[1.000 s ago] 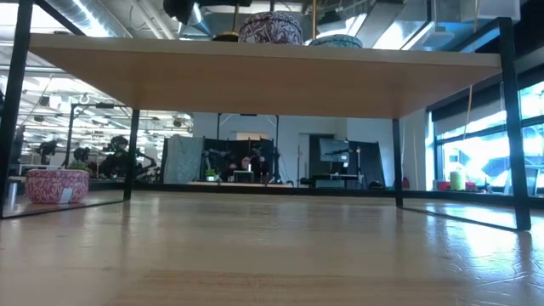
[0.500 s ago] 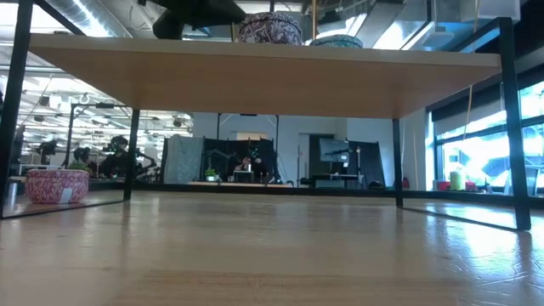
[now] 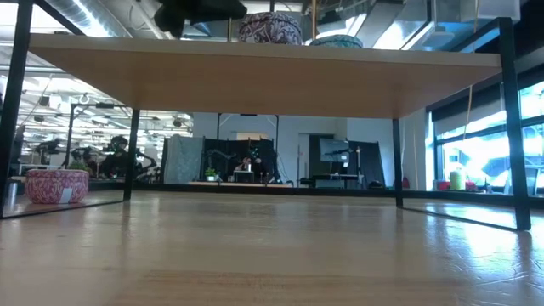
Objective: Pick & Place candle stick holders
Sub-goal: Put the gold candle holder on the shelf
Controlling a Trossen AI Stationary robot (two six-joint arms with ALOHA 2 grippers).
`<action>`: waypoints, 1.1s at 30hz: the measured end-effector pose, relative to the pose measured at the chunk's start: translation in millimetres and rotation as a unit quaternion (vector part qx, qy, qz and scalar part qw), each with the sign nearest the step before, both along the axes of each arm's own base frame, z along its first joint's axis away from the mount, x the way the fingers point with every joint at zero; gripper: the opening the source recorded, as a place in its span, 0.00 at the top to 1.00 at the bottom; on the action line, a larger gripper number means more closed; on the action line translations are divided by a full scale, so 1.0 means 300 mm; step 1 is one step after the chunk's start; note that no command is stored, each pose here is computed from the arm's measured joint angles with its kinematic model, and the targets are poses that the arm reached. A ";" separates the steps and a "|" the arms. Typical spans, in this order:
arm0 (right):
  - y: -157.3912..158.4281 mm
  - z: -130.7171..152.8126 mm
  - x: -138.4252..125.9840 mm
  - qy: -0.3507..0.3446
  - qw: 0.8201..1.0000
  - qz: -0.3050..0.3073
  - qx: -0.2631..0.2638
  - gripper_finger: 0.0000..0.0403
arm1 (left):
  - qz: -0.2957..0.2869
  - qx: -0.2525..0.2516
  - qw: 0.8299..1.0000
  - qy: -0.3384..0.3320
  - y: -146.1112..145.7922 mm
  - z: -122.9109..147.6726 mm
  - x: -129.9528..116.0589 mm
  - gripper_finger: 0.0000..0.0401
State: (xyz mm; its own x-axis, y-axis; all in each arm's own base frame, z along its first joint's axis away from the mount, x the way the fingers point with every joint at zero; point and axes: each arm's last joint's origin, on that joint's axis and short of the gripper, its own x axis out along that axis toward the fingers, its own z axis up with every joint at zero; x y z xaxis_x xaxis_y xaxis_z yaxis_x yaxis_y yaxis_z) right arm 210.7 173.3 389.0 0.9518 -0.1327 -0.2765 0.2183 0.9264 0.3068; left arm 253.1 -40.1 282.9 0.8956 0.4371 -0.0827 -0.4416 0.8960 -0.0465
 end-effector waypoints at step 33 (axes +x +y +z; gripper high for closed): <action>-0.027 0.000 0.028 0.010 1.000 0.016 0.003 1.00 | -0.005 -0.011 1.000 0.008 -0.002 -0.065 -0.015 0.95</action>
